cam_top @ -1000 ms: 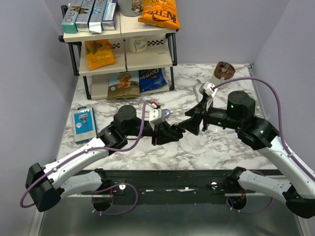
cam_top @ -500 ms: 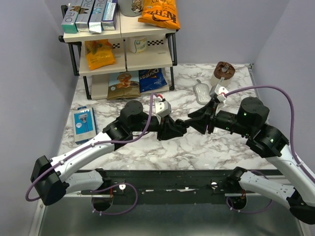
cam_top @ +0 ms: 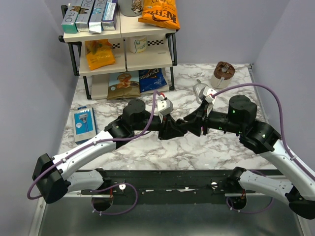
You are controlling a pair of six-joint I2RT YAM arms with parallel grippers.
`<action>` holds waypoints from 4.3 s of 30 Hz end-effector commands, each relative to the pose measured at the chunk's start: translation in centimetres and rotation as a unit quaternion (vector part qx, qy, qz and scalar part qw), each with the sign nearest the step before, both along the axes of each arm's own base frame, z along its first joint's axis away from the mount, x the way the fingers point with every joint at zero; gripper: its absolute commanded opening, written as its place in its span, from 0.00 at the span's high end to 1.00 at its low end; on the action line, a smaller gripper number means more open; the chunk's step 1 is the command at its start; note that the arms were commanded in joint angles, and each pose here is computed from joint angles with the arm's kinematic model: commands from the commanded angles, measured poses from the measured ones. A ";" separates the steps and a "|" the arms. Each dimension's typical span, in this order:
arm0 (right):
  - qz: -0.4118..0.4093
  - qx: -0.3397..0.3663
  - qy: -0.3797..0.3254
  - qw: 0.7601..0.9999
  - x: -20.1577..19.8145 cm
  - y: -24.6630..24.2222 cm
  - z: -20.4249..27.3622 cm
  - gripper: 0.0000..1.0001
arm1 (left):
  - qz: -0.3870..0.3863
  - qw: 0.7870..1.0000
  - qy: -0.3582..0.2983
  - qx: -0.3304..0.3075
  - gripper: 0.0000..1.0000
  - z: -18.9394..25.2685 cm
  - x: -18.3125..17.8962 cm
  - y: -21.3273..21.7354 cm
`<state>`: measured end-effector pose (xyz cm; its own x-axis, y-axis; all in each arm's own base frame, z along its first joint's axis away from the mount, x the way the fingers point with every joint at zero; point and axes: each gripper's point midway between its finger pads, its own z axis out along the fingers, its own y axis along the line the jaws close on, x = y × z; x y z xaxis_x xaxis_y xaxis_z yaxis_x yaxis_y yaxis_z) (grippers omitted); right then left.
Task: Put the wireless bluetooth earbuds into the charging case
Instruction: Place the earbud in the charging case, then close the charging case.
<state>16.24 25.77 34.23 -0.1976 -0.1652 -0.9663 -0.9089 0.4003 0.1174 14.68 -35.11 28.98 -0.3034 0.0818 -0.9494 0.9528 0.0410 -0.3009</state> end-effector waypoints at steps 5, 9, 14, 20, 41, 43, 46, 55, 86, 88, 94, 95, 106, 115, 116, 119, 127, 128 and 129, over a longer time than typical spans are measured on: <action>0.005 -0.010 -0.001 1.000 -0.4 0.1 0.0 0.52 | 0.002 1.000 -0.003 -0.009 1.00 1.4 0.1 -0.3; -0.018 0.012 -0.023 1.000 -0.1 -0.7 1.2 0.50 | 0.006 1.000 -0.002 -0.004 1.00 1.2 0.4 -0.4; -0.036 0.026 -0.032 0.999 0.0 -1.3 2.5 0.43 | 0.005 1.000 0.000 -0.004 1.00 1.0 0.3 -0.4; -0.013 0.013 -0.017 1.000 -0.7 -0.9 1.9 0.52 | 0.006 1.000 0.004 -0.007 1.00 1.1 0.2 -0.3; 0.005 -0.026 0.019 0.999 -0.4 0.0 -1.1 0.53 | 0.011 1.000 -0.002 -0.013 1.00 1.9 0.5 -0.4; 0.006 -0.027 0.022 0.999 -0.5 0.1 -1.2 0.53 | 0.012 1.000 -0.003 -0.015 1.00 2.0 0.5 -0.4; 0.002 -0.032 0.023 0.999 -0.3 0.1 -1.5 0.55 | 0.010 1.000 -0.003 -0.016 1.00 2.0 0.4 -0.4; 0.004 -0.035 0.029 0.999 -0.5 0.0 -1.9 0.50 | 0.016 1.000 -0.006 -0.017 1.00 1.9 0.5 -0.3; -0.023 -0.066 0.045 0.997 0.5 -0.2 -3.9 0.50 | 0.025 0.999 -0.019 -0.037 1.00 3.1 0.4 0.2; -0.023 -0.067 0.048 0.996 0.5 -0.2 -4.0 0.54 | 0.024 0.999 -0.021 -0.039 1.00 3.2 0.3 0.3; -0.016 -0.067 0.051 0.996 0.3 0.0 -4.1 0.64 | 0.024 0.999 -0.021 -0.040 1.00 3.0 0.3 0.3; -0.014 -0.067 0.051 0.996 0.3 0.1 -4.1 0.66 | 0.025 0.999 -0.021 -0.040 1.00 3.0 0.3 0.3; 0.001 -0.053 0.055 0.997 -0.4 0.2 -3.7 0.66 | 0.035 0.998 -0.030 -0.049 1.00 3.1 0.6 0.4; -0.070 0.016 0.010 0.997 0.4 -1.7 1.2 0.40 | 0.048 0.998 -0.034 -0.039 1.00 1.6 0.9 0.7; -0.084 0.020 0.012 0.996 0.7 -2.0 1.3 0.40 | 0.049 0.997 -0.034 -0.040 1.00 1.5 0.9 0.8; -0.143 0.028 0.006 0.989 2.1 -3.2 1.7 0.41 | 0.046 0.997 -0.036 -0.042 1.00 1.3 0.6 1.0; -0.226 0.008 0.028 0.974 4.9 -4.2 0.7 0.47 | 0.026 0.996 -0.061 -0.067 1.00 0.9 -0.8 1.7; -0.222 0.002 0.033 0.975 4.9 -3.9 0.3 0.49 | 0.027 0.995 -0.062 -0.068 1.00 1.0 -0.8 1.8; -0.211 -0.005 0.041 0.977 4.9 -3.3 0.0 0.51 | 0.027 0.995 -0.063 -0.068 1.00 0.9 -0.8 1.8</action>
